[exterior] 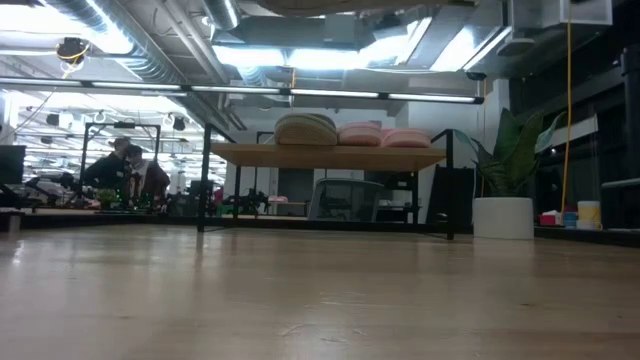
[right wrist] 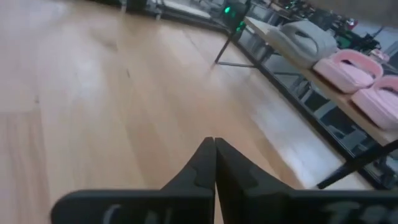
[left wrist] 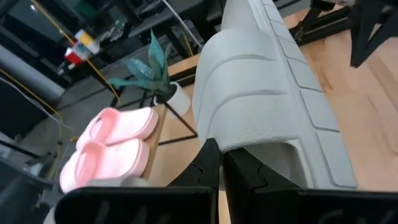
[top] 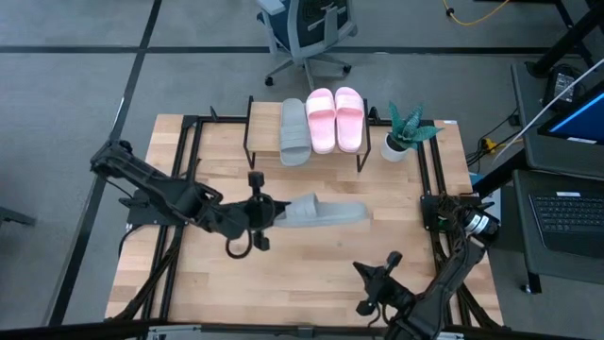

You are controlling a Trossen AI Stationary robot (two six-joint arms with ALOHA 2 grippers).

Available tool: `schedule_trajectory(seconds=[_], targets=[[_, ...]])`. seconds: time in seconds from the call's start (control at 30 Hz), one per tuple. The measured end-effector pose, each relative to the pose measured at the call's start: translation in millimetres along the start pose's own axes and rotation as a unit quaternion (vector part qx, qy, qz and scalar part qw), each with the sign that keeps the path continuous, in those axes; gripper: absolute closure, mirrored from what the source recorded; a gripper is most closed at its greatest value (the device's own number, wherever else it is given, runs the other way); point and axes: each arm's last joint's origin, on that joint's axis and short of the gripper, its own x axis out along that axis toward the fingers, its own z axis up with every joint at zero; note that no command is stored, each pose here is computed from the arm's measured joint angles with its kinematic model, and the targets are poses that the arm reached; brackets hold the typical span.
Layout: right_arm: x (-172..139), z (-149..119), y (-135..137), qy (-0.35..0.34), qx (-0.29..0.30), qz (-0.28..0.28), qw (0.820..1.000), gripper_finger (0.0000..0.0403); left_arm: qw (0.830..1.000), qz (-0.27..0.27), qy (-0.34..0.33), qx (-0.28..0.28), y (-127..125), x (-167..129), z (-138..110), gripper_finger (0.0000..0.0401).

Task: Pick and place slides into the shelf
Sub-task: Put the gray slipper on the shelf

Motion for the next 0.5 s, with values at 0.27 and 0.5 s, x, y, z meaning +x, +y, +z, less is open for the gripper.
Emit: schedule_trajectory(seconds=[0.27,0.5], targets=[[15.7,-17.5,-0.8,-0.004,0.068,-0.011,0.998,0.0401,1.0,0.009,0.023,-0.006,10.2,-0.2,-5.8,0.0401],[30.3,-20.8,14.4,-0.007,0.109,0.033,0.993,0.0401,0.999,0.02,0.037,-0.011,16.6,5.0,-8.8,0.0401]])
